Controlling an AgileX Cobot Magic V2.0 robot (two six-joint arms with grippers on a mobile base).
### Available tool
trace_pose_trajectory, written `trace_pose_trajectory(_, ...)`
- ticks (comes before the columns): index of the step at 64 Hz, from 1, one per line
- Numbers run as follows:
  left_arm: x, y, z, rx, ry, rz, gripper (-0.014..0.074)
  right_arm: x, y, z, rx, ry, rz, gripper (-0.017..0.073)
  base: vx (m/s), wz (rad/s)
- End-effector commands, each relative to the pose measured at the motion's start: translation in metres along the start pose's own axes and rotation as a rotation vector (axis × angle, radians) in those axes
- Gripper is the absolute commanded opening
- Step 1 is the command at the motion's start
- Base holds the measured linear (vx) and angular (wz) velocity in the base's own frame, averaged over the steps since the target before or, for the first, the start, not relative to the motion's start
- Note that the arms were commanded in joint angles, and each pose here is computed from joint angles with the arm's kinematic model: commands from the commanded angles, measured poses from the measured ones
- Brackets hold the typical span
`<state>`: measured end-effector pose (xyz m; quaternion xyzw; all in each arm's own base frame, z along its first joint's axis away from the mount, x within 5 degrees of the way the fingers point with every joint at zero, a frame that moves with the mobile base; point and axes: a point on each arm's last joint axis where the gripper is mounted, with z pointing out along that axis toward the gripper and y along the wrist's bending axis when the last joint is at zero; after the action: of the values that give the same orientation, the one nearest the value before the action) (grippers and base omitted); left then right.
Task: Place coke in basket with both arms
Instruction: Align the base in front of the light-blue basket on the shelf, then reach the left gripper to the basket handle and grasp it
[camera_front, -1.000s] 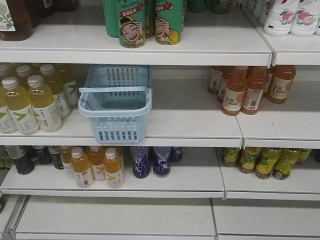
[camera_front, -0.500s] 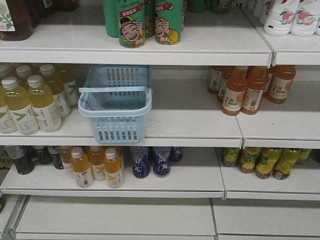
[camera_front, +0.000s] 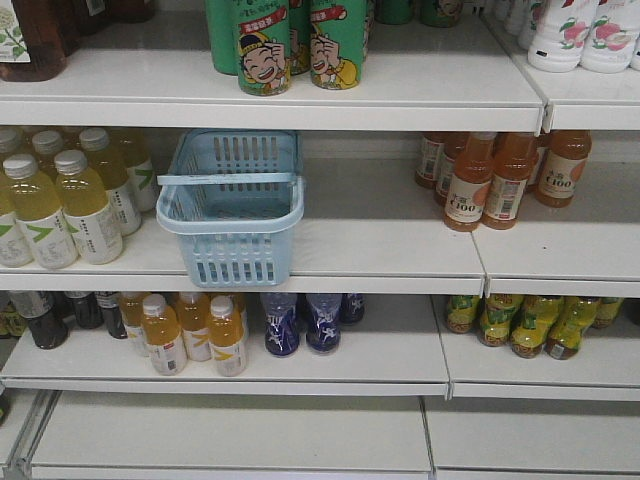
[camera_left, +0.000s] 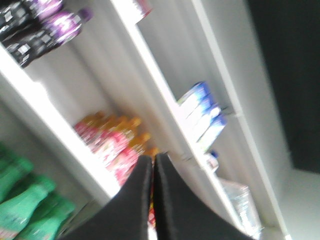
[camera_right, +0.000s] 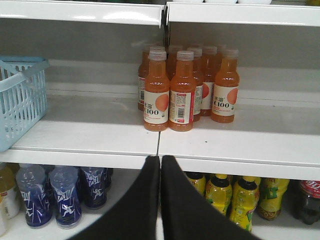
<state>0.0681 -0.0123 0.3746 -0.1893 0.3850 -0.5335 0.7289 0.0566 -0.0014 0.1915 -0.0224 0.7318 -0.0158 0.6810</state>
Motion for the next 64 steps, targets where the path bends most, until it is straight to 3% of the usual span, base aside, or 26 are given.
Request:
trace_pose_trajectory(1,0.006,0.016,0.025,-0.034,0.062,-0.074,0.0037,-0.004,0.001,-0.001,-0.010,-0.070,-0.020,-0.0005,0.00,0.00)
trace_pose_trajectory(7,0.022,0.048,0.043,-0.118,0.158,-0.183,0.0104,-0.004,0.001,-0.001,-0.010,-0.070,-0.020,-0.0005,0.00,0.00)
trace_pose_trajectory(15,0.044,0.087,0.061,-0.149,0.275,-0.372,0.0243,-0.004,0.001,-0.001,-0.010,-0.070,-0.020,-0.0005,0.00,0.00)
trace_pose_trajectory(20,0.056,0.113,0.067,-0.177,0.318,-0.451,0.0337,-0.004,0.001,-0.001,-0.010,-0.070,-0.020,-0.0005,0.00,0.00)
trace_pose_trajectory(33,0.084,0.174,0.074,-0.262,0.371,-0.572,0.0491,-0.004,0.001,-0.001,-0.010,-0.070,-0.020,-0.0005,0.00,0.00)
trace_pose_trajectory(42,0.107,0.207,0.088,-0.298,0.414,-0.633,0.0501,-0.004,0.001,-0.001,-0.010,-0.070,-0.020,-0.0005,0.00,0.00)
trace_pose_trajectory(54,0.136,0.243,0.113,-0.317,0.455,-0.667,0.0501,-0.004,0.001,-0.001,-0.010,-0.070,-0.020,-0.0005,0.00,0.00)
trace_pose_trajectory(64,0.150,0.273,0.123,-0.365,0.428,-0.765,0.0501,-0.004,0.001,-0.001,-0.010,-0.070,-0.020,-0.0005,0.00,0.00)
